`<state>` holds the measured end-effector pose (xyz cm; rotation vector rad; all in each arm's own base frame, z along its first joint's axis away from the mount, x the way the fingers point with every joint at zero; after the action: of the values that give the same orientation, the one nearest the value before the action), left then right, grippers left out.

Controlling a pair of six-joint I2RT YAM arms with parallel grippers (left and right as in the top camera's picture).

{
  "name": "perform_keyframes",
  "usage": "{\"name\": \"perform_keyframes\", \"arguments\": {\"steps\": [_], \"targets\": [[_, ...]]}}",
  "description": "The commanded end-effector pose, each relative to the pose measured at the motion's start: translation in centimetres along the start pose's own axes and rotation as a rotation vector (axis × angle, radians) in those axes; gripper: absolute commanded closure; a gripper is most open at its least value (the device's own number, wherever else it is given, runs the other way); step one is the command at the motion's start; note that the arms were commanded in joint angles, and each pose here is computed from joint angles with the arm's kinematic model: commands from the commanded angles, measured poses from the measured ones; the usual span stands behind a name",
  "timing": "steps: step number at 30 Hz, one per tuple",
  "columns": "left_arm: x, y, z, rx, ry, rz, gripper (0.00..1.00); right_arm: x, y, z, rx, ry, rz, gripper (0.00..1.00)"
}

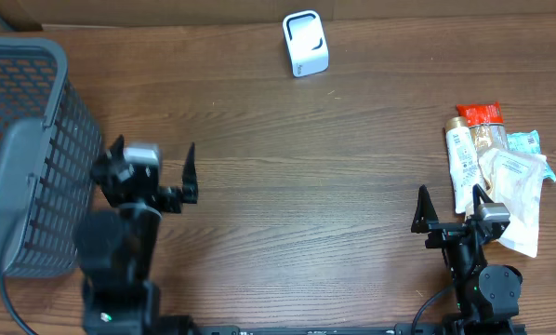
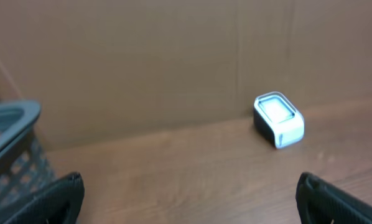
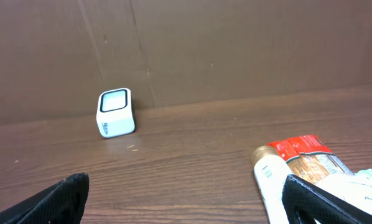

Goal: Scan the item barcode

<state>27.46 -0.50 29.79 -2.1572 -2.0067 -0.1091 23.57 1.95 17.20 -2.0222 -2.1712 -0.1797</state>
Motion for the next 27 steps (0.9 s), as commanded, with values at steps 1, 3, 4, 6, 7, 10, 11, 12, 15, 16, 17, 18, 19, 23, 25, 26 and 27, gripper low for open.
{"name": "perform_keyframes", "arguments": {"steps": [1, 3, 4, 6, 7, 10, 11, 12, 15, 16, 17, 18, 19, 23, 25, 26, 27], "targets": [[-1.7, -1.0, 3.9, -0.064, 0.051, 0.041, 0.0, 0.2, 0.0, 0.2, -0.003, -0.003, -0.015, 0.0], [-2.4, -1.5, 5.8, -0.097, 0.064, 0.043, 0.01, 0.2, 0.0, 0.2, -0.004, -0.003, -0.015, 0.0], [-2.8, -1.7, 6.7, -0.106, 0.081, 0.049, 0.0, 0.2, 0.0, 0.2, -0.004, -0.003, -0.015, 0.0], [-3.7, -2.0, 8.4, -0.111, 0.114, 0.064, 0.01, 0.2, 0.0, 0.2, -0.003, -0.003, -0.015, 0.0], [-4.0, -2.1, 9.1, -0.115, 0.124, 0.07, 0.01, 0.2, 0.0, 0.2, -0.003, -0.004, -0.015, 0.0], [-4.5, -2.3, 10.7, -0.125, 0.138, 0.076, 0.01, 0.2, 0.0, 0.2, -0.003, -0.003, -0.015, 0.0], [-4.6, -2.4, 11.0, -0.13, 0.138, 0.075, 0.0, 0.2, 0.0, 0.2, -0.003, -0.003, -0.015, 0.0], [-4.7, -2.4, 11.4, -0.134, 0.139, 0.074, 0.01, 0.2, 0.0, 0.2, -0.004, -0.003, -0.015, 0.0], [-4.9, -2.6, 12.5, -0.088, 0.134, 0.088, 0.0, 0.2, 0.0, 0.2, -0.003, -0.003, -0.015, 0.0], [-5.0, -2.6, 12.9, -0.072, 0.132, 0.092, 0.0, 0.2, 0.0, 0.2, -0.003, -0.003, -0.015, 0.0], [-5.1, -2.7, 13.4, -0.054, 0.125, 0.098, 0.0, 0.2, 0.0, 0.2, -0.003, -0.004, -0.015, 0.0], [-5.0, -2.6, 13.3, -0.056, 0.125, 0.093, 0.0, 0.2, 0.0, 0.2, -0.003, -0.003, -0.015, 0.0], [-5.0, -2.6, 13.3, -0.057, 0.126, 0.093, 0.0, 0.2, 0.0, 0.2, -0.003, -0.004, -0.015, 0.0], [-5.0, -2.6, 13.3, -0.056, 0.126, 0.092, 0.01, 0.2, 0.0, 0.2, -0.003, -0.004, -0.015, 0.0], [-5.0, -2.6, 13.3, -0.056, 0.126, 0.092, 0.0, 0.2, 0.0, 0.2, -0.003, -0.003, -0.015, 0.0], [-5.0, -2.6, 13.3, -0.055, 0.126, 0.092, 0.0, 0.2, 0.0, 0.2, -0.003, -0.003, -0.015, 0.0], [-5.0, -2.6, 13.3, -0.055, 0.126, 0.093, 0.0, 0.2, 0.0, 0.2, -0.003, -0.003, -0.015, 0.0]]}}
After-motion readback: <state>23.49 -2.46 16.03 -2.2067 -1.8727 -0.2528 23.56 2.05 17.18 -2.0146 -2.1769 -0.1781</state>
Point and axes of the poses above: each gripper's point midway between its finger pads, its own y axis out along the fingers, its own x axis along the line the jaws close on, z = x × y, the point moved 1 cm from there along -y, back along the fingers, and after that the axes turned 3 degrees about y, right-handed, at the moved point
